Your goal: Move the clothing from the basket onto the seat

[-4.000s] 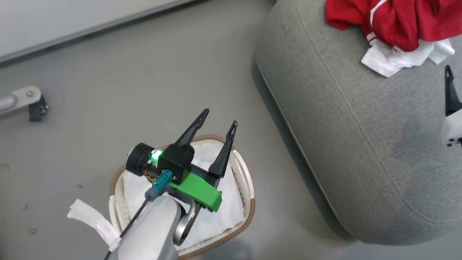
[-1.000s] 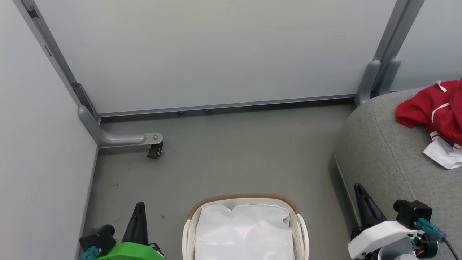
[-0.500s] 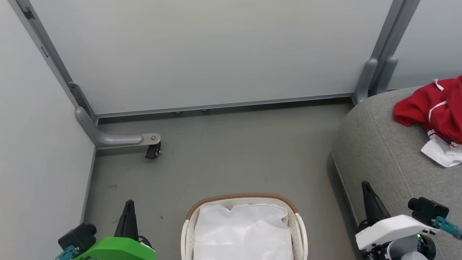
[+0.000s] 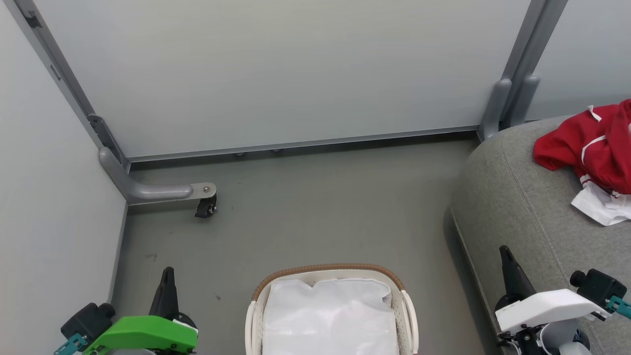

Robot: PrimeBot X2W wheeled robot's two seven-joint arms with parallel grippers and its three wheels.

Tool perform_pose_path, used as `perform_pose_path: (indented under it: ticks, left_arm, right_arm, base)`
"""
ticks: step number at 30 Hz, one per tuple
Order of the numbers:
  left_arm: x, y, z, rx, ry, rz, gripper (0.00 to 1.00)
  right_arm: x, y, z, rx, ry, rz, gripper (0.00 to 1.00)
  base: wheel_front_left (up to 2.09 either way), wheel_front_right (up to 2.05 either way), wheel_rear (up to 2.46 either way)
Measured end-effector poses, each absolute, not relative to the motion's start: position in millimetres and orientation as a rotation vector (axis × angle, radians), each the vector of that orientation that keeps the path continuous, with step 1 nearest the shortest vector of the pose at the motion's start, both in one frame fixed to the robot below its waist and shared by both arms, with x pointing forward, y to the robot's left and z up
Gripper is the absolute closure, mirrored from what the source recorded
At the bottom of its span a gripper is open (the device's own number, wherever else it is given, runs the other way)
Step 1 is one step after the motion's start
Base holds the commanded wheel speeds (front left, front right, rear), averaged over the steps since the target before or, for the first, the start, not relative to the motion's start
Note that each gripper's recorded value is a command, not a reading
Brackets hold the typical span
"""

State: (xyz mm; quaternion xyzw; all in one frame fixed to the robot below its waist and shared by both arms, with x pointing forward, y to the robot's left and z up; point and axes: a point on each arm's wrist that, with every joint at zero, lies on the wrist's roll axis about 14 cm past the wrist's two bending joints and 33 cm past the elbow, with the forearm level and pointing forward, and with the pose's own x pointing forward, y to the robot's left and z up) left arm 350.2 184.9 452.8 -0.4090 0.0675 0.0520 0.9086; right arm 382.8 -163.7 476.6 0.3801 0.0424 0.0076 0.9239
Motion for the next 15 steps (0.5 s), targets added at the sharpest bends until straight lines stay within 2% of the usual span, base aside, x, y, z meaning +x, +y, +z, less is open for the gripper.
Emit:
perform_pose_path:
  ticks: [15]
  left_arm:
    - [357.5, 190.1, 460.4, -1.013, 0.122, 0.115, 1.0]
  right_arm:
    - [385.9, -171.7, 481.6, 0.96, 0.081, -0.008, 1.0]
  base:
    - [0.0, 0.0, 0.0]
